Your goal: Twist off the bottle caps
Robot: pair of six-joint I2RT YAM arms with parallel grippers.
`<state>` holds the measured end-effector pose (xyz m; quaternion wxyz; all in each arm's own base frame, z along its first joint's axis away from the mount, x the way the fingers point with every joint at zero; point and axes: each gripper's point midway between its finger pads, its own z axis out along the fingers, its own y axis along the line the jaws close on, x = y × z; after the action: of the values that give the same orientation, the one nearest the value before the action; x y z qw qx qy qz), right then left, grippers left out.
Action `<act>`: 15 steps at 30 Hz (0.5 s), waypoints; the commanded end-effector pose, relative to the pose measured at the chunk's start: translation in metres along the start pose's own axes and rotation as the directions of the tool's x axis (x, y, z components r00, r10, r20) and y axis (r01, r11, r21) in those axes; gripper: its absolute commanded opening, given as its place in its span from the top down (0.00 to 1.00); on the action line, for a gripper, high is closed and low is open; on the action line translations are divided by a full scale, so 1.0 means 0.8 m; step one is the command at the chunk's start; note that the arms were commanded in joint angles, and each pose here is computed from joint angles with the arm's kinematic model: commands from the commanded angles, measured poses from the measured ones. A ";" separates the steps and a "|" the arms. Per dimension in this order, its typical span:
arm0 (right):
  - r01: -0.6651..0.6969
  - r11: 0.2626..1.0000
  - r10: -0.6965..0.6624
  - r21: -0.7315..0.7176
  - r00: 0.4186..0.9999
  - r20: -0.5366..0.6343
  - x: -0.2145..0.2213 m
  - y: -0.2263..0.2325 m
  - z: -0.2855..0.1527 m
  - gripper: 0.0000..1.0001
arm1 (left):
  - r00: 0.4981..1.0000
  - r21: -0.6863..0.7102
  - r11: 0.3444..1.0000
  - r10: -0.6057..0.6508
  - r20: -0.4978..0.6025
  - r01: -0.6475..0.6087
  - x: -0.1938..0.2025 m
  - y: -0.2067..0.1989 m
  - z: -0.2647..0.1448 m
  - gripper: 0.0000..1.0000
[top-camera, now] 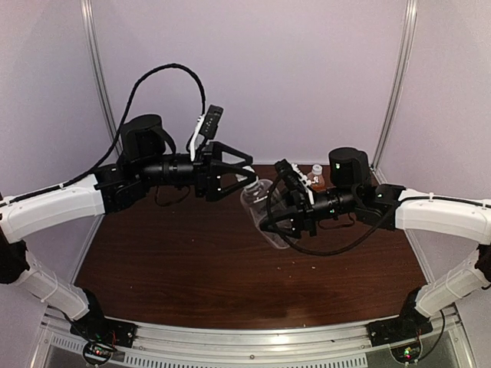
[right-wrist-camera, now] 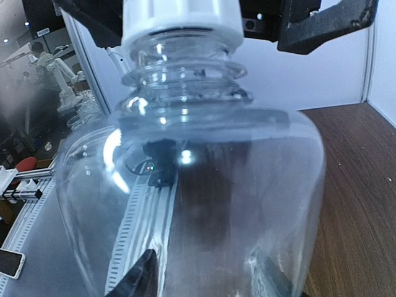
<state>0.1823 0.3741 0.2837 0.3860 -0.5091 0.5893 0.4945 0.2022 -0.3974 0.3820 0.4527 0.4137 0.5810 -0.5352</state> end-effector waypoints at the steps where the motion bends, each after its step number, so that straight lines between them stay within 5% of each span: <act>1: 0.050 0.985 -0.040 -0.167 0.997 0.061 -0.022 0.035 -0.003 0.53 | 0.983 0.244 0.954 0.155 0.098 -0.174 -0.026 -0.062 -0.017 0.16; 9: 0.025 0.957 0.000 -0.291 0.996 0.087 -0.033 0.056 -0.005 0.53 | 0.974 0.397 0.890 0.182 0.136 -0.222 -0.027 -0.084 -0.012 0.17; 15: 0.021 0.951 0.008 -0.310 0.996 0.091 -0.035 0.061 -0.007 0.53 | 0.979 0.487 0.850 0.150 0.140 -0.200 -0.026 -0.090 -0.004 0.31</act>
<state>0.1464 0.3760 0.3056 0.3267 -0.5344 0.5138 0.5863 0.1467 -0.4025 0.4024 0.4103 0.5222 0.4153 -0.6217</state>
